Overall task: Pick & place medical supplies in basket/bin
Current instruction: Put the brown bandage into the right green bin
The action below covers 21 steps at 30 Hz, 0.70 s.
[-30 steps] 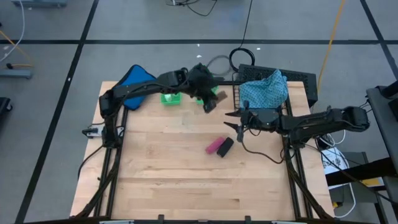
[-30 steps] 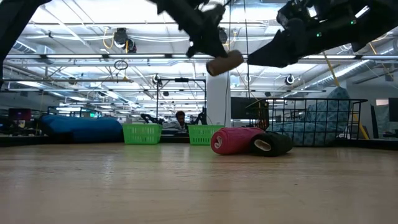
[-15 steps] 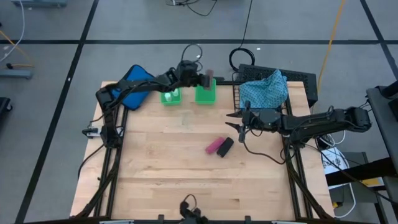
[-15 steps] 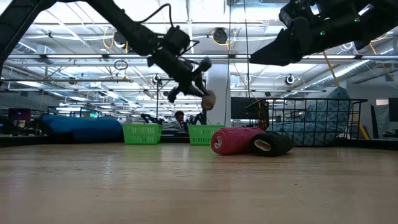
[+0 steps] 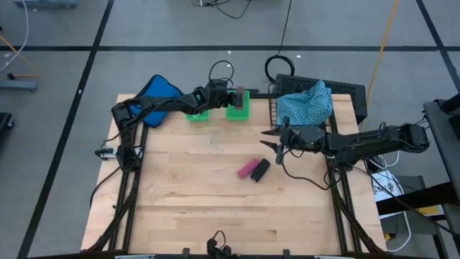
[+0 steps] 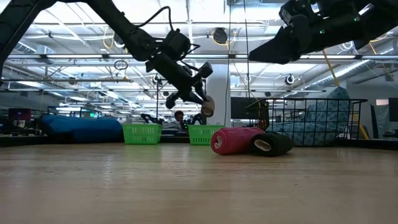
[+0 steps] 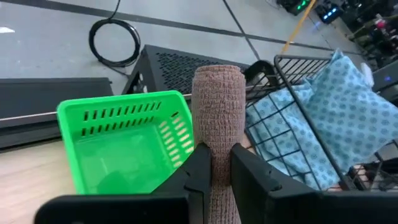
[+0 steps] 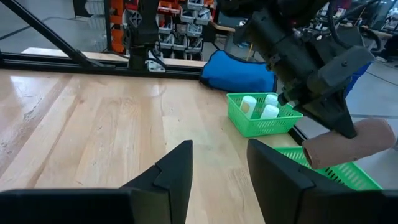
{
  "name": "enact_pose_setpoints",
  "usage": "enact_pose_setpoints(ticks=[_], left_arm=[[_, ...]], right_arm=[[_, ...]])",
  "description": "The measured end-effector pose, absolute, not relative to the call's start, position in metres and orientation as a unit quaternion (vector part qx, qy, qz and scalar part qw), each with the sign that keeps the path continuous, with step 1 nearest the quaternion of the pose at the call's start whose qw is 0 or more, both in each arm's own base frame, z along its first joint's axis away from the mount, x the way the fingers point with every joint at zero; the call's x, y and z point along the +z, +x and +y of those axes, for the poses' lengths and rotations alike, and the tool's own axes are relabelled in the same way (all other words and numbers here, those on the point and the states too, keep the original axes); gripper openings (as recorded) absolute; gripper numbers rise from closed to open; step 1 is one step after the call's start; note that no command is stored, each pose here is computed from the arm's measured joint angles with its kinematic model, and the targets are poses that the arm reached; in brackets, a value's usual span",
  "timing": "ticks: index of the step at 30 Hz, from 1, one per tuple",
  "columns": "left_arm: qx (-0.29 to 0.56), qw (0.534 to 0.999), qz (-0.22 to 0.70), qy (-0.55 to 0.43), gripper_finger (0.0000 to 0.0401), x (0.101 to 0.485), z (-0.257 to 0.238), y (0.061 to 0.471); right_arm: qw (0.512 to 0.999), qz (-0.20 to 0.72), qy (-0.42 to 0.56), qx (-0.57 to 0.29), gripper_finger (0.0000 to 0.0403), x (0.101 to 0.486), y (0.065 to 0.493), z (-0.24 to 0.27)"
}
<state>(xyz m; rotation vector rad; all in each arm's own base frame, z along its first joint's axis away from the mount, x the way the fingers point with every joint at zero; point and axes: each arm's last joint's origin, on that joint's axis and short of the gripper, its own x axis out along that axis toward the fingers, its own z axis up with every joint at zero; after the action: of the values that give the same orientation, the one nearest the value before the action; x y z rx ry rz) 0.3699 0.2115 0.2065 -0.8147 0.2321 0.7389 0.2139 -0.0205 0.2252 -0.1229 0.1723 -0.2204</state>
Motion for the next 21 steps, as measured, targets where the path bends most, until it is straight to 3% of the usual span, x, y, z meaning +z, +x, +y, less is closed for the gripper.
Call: enact_pose_setpoints(ticks=[8, 21], left_arm=[[0.326, 0.827, 0.127, -0.439, 0.005, 0.18, 0.224, 0.371], [0.313, 0.834, 0.122, -0.438, 0.0052, 0.181, 0.228, 0.371]], right_arm=[[0.989, 0.079, -0.06, -0.108, 0.0137, 0.226, 0.214, -0.02], [0.99, 0.072, -0.061, -0.106, 0.0132, 0.228, 0.214, -0.018]])
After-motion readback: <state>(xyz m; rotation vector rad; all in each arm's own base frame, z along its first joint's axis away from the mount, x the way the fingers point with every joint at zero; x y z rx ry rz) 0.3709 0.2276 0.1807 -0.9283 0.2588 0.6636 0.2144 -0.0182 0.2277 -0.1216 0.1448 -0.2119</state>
